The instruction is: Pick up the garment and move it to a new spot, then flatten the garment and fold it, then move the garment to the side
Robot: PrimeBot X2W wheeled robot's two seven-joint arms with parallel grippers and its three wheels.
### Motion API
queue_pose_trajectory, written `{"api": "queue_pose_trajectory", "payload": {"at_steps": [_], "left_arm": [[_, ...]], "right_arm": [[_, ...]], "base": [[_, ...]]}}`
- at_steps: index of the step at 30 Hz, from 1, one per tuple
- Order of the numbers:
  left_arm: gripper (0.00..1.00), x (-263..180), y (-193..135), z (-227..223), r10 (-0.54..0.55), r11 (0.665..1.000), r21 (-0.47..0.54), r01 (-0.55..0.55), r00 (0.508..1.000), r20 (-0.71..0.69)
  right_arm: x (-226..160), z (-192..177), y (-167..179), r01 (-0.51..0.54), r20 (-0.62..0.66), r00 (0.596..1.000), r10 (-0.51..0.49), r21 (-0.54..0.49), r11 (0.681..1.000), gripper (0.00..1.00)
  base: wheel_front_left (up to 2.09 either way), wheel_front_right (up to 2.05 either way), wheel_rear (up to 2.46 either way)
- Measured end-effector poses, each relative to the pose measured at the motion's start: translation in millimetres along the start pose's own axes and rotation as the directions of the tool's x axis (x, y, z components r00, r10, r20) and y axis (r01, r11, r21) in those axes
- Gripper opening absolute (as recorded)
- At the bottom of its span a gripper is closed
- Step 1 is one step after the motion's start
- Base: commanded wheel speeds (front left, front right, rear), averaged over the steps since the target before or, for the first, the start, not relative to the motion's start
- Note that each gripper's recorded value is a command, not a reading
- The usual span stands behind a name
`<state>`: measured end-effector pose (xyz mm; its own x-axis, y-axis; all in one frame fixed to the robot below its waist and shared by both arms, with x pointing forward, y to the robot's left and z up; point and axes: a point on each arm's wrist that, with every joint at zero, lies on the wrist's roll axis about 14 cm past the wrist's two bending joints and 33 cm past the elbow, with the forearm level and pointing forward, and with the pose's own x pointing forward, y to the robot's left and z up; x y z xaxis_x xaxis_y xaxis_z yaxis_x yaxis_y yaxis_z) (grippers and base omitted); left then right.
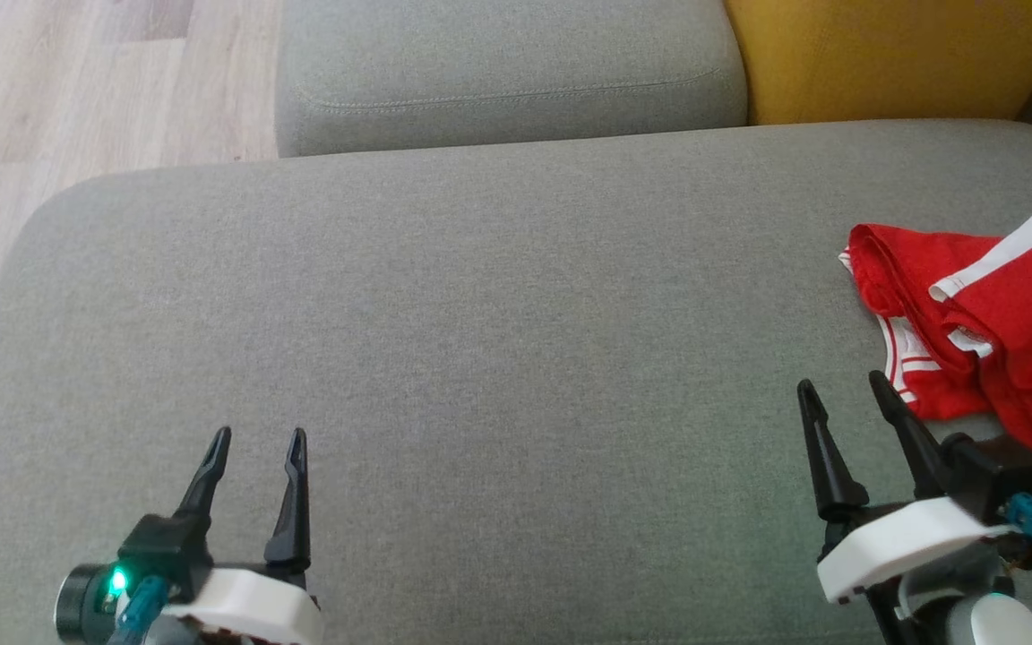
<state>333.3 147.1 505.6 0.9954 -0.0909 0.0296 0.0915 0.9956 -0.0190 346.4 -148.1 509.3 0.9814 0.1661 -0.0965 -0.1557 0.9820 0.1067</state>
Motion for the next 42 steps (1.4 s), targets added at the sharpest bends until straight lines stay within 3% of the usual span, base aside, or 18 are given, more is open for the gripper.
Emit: {"api": "queue_pose_trajectory", "payload": {"at_steps": [35,36,42], "left_arm": [[1.0,-4.0,1.1,-9.1,0.003,1.0,-0.005,-0.003,1.0,-0.031],[0.0,-4.0,1.2,-9.2,0.003,1.0,-0.005,-0.003,1.0,-0.031],[0.0,-19.0,-0.2,-41.8,0.018,0.999,-0.034,-0.023,0.99,-0.139]], "right_arm": [[7.0,-5.7,2.4,-0.012,-0.022,1.0,0.012,0.009,1.0,1.0],[7.4,-6.0,2.6,-0.013,-0.023,1.0,0.013,0.009,1.0,0.0],[-1.0,-40.8,0.0,0.003,-0.126,0.992,0.003,0.043,0.999,0.0]], "base": [[0.0,0.0,0.0],[0.0,0.0,0.0],[0.0,0.0,0.0]]}}
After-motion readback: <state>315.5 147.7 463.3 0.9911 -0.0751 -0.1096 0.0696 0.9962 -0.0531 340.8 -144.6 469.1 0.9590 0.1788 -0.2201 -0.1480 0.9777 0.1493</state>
